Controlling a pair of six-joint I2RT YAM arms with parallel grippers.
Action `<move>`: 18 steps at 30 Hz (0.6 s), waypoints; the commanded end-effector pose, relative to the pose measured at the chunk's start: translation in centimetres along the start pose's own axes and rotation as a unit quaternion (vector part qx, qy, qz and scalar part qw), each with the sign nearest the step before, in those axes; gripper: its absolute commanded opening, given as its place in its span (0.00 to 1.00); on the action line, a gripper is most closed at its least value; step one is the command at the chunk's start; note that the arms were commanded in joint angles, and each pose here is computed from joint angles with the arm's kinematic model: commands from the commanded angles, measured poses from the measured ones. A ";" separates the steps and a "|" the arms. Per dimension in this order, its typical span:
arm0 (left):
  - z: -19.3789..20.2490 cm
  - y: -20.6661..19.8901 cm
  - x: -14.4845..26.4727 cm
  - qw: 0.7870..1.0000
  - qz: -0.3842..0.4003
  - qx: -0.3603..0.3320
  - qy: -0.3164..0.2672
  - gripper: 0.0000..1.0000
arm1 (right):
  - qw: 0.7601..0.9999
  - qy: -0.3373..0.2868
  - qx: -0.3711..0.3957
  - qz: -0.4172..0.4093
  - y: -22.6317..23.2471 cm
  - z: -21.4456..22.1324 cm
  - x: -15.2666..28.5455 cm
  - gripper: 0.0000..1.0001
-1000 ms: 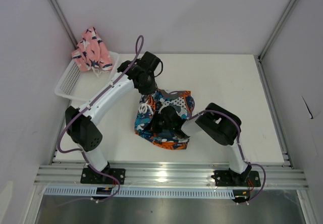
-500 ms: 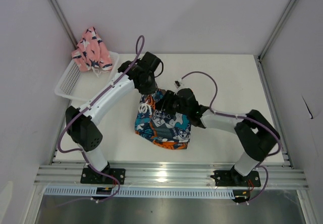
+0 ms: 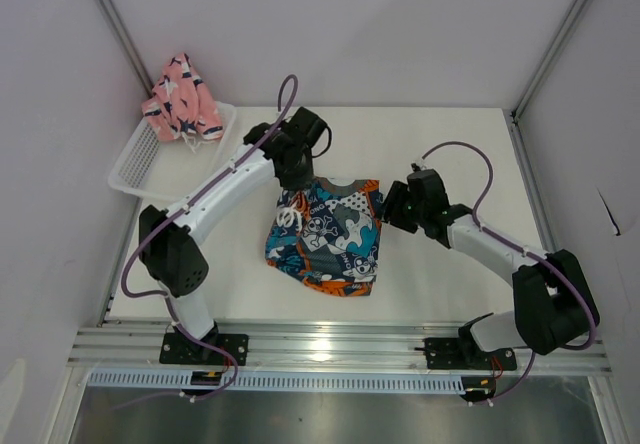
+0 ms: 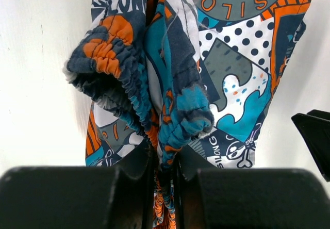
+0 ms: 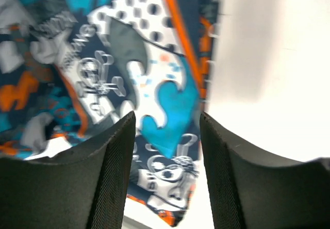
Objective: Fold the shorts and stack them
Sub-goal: Fold the shorts
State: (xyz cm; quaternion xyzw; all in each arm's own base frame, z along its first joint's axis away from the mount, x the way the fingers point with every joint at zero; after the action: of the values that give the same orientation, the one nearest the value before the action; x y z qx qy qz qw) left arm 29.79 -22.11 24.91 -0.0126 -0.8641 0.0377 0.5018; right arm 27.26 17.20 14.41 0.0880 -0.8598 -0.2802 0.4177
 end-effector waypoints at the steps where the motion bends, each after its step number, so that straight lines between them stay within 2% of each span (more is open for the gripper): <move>1: -0.7 -1.0 0.8 1.000 0.008 -0.012 -0.026 0.00 | 0.998 0.031 0.031 0.038 -1.9 0.8 0.2 0.55; 5: -0.7 -1.3 0.9 0.999 0.000 -0.014 -0.029 0.00 | 0.997 0.056 0.037 0.046 -2.1 1.2 -1.3 0.54; 18: 0.6 -3.8 -0.3 0.999 -0.002 -0.029 -0.019 0.00 | 0.995 0.080 0.047 0.045 -1.4 1.6 -4.3 0.50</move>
State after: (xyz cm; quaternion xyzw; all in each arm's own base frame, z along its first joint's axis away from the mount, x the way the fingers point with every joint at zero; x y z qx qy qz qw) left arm 29.29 -24.78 23.61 -0.0211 -0.8620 0.0033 0.5064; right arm 27.40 17.21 8.93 0.0666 -0.8307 -0.2136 0.5099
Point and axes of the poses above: each gripper's point midway between its finger pads, its own x axis back along the fingers, its own y axis along the line the jaws close on, z = x × y, the point moved 7 cm from there along x, back along the fingers, and after that the axes turned 3 degrees about -x, right-handed, at the moved point
